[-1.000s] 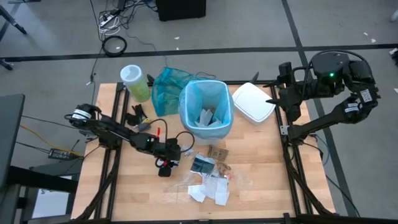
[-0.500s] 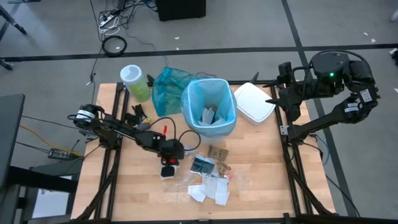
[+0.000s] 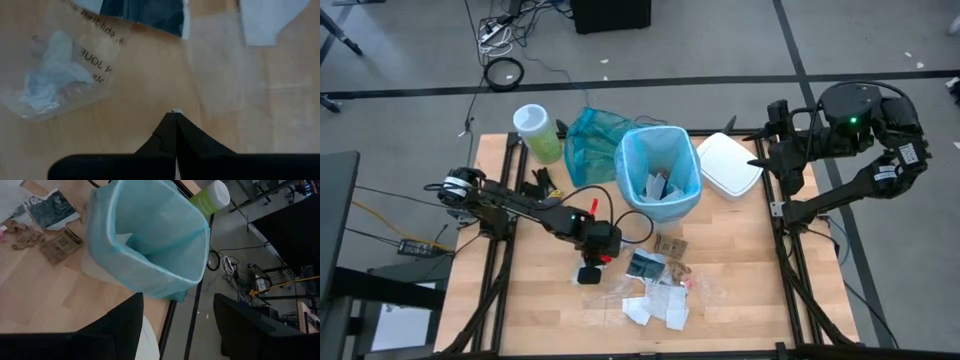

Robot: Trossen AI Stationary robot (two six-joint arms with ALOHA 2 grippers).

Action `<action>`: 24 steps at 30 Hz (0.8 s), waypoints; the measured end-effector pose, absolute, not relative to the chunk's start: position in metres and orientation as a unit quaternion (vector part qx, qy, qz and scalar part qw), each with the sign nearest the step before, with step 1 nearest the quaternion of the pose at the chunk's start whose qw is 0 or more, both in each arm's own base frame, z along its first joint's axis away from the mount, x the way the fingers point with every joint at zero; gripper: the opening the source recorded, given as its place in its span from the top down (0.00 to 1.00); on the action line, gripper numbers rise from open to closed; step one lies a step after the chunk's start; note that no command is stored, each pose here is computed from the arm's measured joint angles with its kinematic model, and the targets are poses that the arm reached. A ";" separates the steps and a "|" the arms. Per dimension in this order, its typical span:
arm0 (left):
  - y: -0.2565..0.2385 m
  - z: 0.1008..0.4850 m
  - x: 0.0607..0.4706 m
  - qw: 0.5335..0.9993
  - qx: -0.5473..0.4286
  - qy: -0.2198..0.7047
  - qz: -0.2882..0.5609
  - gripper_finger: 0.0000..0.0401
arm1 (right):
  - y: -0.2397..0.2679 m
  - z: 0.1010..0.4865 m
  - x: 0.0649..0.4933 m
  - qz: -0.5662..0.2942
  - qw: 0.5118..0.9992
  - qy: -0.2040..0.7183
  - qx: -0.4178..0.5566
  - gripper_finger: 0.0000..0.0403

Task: Place trash/remove bag and relplace
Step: Put the white paper into the white trash bin

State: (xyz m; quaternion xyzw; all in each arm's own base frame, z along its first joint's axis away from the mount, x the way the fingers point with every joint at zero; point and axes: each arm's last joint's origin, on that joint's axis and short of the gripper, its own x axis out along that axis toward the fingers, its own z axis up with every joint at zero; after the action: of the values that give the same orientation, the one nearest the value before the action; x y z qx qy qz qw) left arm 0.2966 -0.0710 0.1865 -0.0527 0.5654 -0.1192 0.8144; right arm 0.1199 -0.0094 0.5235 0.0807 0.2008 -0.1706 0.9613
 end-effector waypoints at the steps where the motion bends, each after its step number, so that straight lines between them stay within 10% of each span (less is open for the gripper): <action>1: -0.071 0.190 0.297 0.817 -0.054 0.561 -0.121 1.00 | -0.009 0.523 0.120 -0.171 0.961 0.201 0.081 0.44; 24: -0.071 0.307 0.253 0.925 -0.125 0.353 -0.065 1.00 | -0.009 0.523 0.120 -0.162 0.963 0.208 0.056 0.44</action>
State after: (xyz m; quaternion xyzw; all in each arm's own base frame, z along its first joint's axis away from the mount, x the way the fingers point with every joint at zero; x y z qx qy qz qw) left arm 0.2532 -0.0710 0.3068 -0.1246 0.3534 -0.0651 0.9249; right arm 0.1197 -0.0092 0.5230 0.0562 0.2085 -0.1621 0.9629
